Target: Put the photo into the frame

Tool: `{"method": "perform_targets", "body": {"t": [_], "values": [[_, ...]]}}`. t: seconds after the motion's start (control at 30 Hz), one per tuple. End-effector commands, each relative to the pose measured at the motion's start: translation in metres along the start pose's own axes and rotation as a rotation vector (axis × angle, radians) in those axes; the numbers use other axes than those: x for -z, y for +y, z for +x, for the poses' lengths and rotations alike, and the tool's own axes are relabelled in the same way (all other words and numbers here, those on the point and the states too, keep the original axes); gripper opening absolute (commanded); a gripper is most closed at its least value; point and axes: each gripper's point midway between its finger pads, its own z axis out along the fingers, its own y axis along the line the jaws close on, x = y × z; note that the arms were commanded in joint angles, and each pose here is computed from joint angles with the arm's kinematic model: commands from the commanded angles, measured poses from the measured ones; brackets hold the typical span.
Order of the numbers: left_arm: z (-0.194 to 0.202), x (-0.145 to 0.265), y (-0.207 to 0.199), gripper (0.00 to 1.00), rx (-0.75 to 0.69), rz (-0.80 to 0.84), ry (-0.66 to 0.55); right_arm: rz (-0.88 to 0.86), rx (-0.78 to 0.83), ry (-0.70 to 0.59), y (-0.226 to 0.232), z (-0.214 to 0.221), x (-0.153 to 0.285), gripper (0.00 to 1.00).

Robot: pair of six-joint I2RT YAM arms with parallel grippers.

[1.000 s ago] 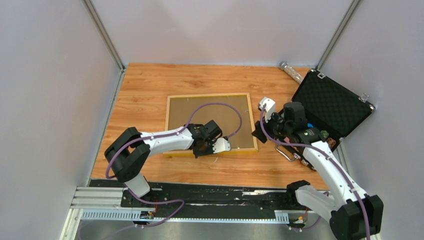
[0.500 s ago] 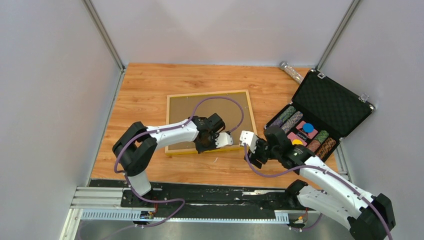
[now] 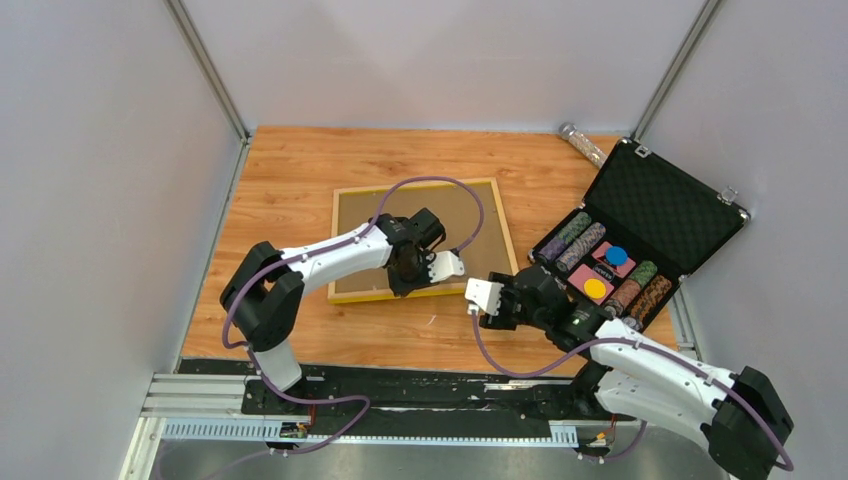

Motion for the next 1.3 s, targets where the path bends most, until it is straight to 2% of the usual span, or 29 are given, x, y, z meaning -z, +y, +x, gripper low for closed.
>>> {"method": "perform_targets", "body": {"t": [0.0, 0.37, 0.73, 1.1, 1.27], "values": [[-0.021, 0.035, -0.005, 0.00, -0.011, 0.035, -0.102, 0.129, 0.109, -0.018, -0.023, -0.011, -0.008, 0.60], [-0.028, 0.060, -0.015, 0.00, -0.023, 0.095, -0.125, 0.273, 0.219, 0.023, -0.039, -0.004, -0.026, 0.60], [-0.025, 0.065, -0.021, 0.00, -0.026, 0.116, -0.121, 0.416, 0.308, 0.046, -0.059, -0.008, -0.036, 0.58], [-0.021, 0.058, -0.025, 0.00, -0.035, 0.137, -0.113, 0.434, 0.305, 0.000, -0.062, -0.020, -0.023, 0.56], [-0.021, 0.058, -0.026, 0.00, -0.034, 0.145, -0.113, 0.390, 0.240, -0.041, -0.063, -0.035, -0.012, 0.55]]}}
